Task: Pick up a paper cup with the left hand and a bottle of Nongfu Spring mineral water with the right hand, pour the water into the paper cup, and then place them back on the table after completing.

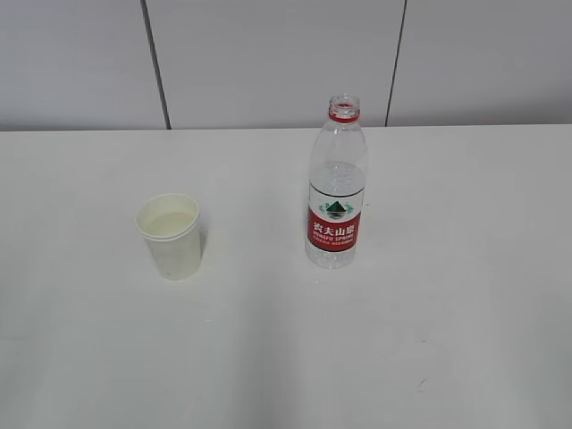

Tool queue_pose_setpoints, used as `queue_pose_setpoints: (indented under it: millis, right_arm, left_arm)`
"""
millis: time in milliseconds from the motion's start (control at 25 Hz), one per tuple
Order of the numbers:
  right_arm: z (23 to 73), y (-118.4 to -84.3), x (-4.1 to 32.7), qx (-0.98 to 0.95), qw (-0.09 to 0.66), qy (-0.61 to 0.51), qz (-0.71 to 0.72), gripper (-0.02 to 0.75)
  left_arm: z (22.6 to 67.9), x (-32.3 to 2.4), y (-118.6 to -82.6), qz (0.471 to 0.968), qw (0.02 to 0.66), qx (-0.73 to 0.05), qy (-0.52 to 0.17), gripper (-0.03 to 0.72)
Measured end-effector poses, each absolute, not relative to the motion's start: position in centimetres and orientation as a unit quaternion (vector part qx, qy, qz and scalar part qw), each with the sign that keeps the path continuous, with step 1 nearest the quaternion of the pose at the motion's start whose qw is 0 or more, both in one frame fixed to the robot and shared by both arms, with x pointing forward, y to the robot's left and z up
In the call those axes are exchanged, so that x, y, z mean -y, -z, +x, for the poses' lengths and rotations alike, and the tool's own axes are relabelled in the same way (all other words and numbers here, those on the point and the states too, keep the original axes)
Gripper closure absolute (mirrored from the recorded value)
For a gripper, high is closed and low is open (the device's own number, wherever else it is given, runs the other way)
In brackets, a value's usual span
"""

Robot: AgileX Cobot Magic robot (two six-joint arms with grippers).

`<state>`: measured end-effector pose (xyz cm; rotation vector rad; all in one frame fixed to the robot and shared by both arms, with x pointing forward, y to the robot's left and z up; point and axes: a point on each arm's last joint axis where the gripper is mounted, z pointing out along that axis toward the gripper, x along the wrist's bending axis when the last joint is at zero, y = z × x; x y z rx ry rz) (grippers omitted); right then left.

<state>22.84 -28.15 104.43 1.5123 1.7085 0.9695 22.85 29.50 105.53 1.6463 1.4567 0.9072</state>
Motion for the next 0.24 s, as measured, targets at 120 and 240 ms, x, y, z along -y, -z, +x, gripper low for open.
queue_pose_setpoints:
  millis: [120,240]
  right_arm:
    - [22.84,-104.43,28.15,-0.652,0.325,-0.37,0.577,0.15]
    - [22.84,-104.43,28.15,-0.652,0.325,-0.37,0.577,0.15]
  left_arm:
    - [22.85,-29.5,-105.53,0.642,0.373,-0.568,-0.354,0.177]
    - [22.85,-29.5,-105.53,0.642,0.373,-0.568,-0.354,0.183]
